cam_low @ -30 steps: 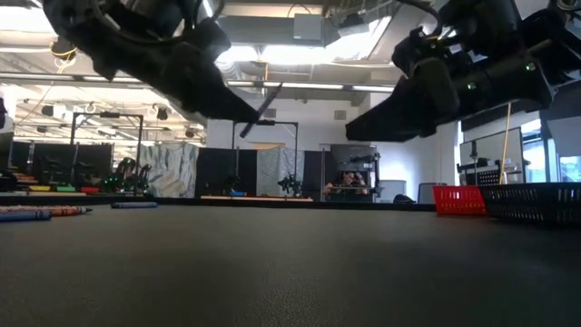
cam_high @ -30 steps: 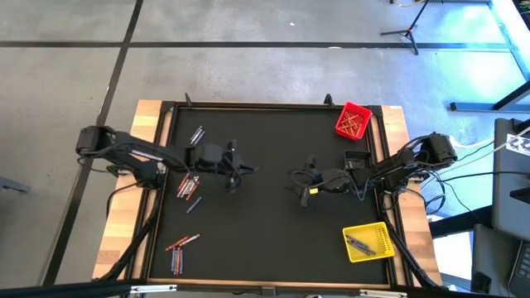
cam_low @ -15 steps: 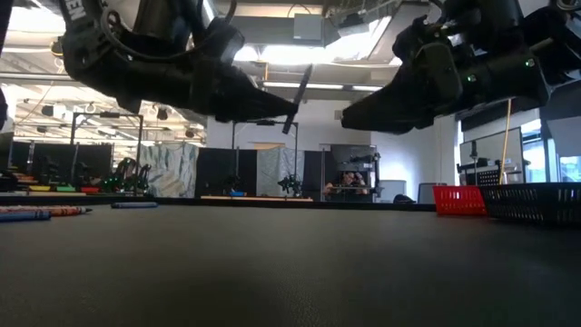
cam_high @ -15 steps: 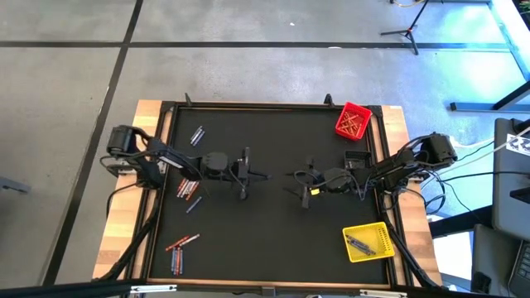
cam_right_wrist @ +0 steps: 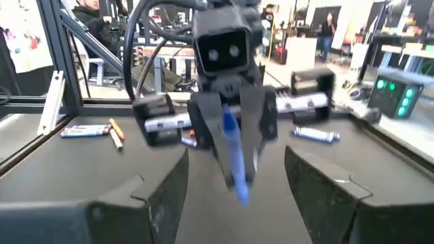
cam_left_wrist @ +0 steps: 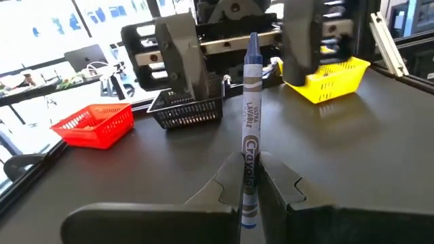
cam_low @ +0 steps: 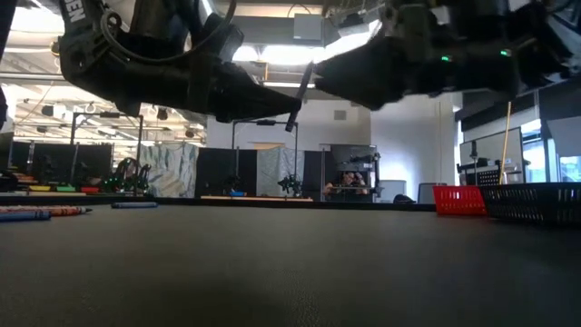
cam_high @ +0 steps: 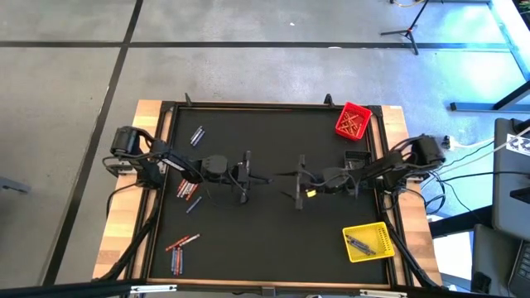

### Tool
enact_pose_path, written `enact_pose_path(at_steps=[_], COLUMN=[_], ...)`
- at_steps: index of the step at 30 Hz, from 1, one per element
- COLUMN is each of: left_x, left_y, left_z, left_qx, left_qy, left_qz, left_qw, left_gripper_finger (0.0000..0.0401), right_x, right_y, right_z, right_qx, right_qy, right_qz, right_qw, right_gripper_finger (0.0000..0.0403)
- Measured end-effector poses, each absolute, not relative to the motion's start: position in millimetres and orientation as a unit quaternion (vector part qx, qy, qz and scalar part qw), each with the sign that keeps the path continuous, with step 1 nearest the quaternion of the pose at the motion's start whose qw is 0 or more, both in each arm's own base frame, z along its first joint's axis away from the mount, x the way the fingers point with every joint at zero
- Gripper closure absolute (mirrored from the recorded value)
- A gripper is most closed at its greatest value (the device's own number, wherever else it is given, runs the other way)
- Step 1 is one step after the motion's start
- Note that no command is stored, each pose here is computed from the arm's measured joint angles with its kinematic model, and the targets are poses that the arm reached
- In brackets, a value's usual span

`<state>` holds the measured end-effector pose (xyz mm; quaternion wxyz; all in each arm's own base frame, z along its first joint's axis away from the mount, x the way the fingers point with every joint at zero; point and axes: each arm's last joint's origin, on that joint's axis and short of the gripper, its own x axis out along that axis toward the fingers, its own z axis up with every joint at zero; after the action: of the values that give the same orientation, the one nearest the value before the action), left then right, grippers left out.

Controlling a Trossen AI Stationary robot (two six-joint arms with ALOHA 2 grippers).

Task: Sort crayons
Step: Put the blue crayon into the yellow bin

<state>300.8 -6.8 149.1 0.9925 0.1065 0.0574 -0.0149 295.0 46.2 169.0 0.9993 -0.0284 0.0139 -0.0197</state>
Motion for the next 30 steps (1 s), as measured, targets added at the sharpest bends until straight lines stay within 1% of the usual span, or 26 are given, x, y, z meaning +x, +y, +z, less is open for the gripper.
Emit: enact_pose_path(at_steps=[4,5,7,9,14,15,17,21,23,27,30], left_x=[302.2,302.4,302.5,302.4,302.5,302.4,302.4,302.5,302.4,302.3,302.2], left_y=[-9.5,-10.1,-10.7,-11.6,-12.2,-12.3,-12.3,-12.7,-12.5,-11.4,-11.3], left_z=[151.2,151.4,151.6,151.9,153.0,152.6,152.5,152.5,152.2,150.9,149.9], left_qx=[0.107,0.107,0.107,0.107,0.107,0.107,0.103,0.093,0.082,0.068,0.070], left_qy=[0.051,0.050,0.050,0.049,0.045,0.047,0.047,0.048,0.051,0.059,0.064], left_qz=[-0.017,-0.018,-0.020,-0.021,-0.021,-0.021,-0.021,-0.021,-0.017,-0.005,-0.002], left_qw=[0.993,0.993,0.993,0.993,0.993,0.993,0.993,0.994,0.995,0.996,0.996], left_gripper_finger=[0.0387,0.0387,0.0387,0.0387,0.0387,0.0387,0.0387,0.0379,0.0362,0.0315,0.0289], right_x=[315.2,317.2,321.5,322.1,322.1,322.1,322.1,322.0,319.7,307.2,290.0], right_y=[49.8,50.1,50.9,51.0,51.1,51.1,51.2,51.0,50.1,47.7,45.1], right_z=[174.2,175.5,178.4,176.9,176.5,176.5,176.5,176.8,180.2,197.9,210.7], right_qx=[-0.063,-0.073,-0.083,-0.087,-0.103,-0.105,-0.114,-0.116,-0.126,-0.122,-0.088], right_qy=[0.009,0.012,0.019,0.032,0.036,0.036,0.036,0.037,0.048,0.082,0.137], right_qz=[-0.019,-0.019,-0.019,-0.017,-0.014,-0.014,-0.013,-0.016,-0.024,-0.030,-0.020], right_qw=[0.998,0.997,0.996,0.995,0.994,0.994,0.993,0.992,0.991,0.989,0.986], right_gripper_finger=[0.0164,0.0169,0.0192,0.0231,0.0364,0.0382,0.0386,0.0359,0.0363,0.0389,0.0386])
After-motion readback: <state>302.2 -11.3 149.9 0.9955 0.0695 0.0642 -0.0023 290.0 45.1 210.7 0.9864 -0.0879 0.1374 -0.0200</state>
